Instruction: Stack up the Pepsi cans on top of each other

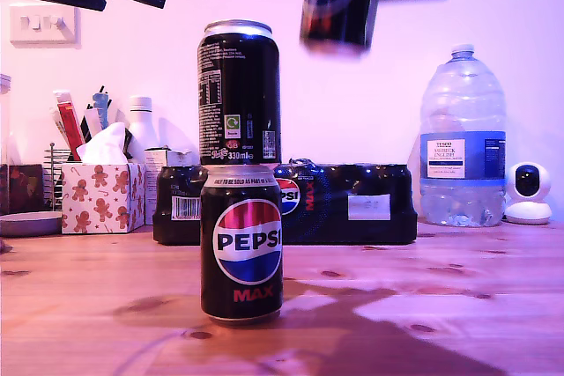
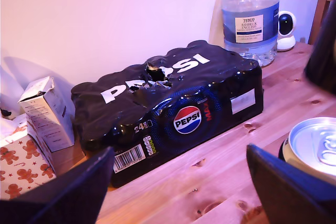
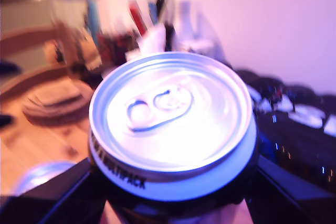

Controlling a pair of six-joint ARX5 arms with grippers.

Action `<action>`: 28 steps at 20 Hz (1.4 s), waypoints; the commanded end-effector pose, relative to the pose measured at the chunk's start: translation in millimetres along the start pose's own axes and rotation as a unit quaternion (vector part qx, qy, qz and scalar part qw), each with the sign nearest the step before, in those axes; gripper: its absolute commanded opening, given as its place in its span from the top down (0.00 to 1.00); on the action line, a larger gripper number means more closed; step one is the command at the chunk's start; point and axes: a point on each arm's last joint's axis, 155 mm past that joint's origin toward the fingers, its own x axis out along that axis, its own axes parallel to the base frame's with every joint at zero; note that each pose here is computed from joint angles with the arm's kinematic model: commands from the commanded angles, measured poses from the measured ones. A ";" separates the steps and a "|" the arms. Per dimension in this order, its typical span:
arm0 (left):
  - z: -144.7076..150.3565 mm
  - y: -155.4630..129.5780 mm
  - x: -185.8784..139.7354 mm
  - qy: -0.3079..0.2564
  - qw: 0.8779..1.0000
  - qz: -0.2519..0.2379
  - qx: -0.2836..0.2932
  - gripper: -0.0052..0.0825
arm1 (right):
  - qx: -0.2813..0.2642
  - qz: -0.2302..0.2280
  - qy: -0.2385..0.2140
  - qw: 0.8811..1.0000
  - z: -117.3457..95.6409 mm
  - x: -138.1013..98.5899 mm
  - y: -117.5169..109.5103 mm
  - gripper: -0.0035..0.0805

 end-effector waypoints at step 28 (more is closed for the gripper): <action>-22.6 18.6 -0.7 0.042 0.999 0.020 -0.008 0.11 | 0.009 0.105 0.017 0.994 74.9 -6.6 65.9 0.49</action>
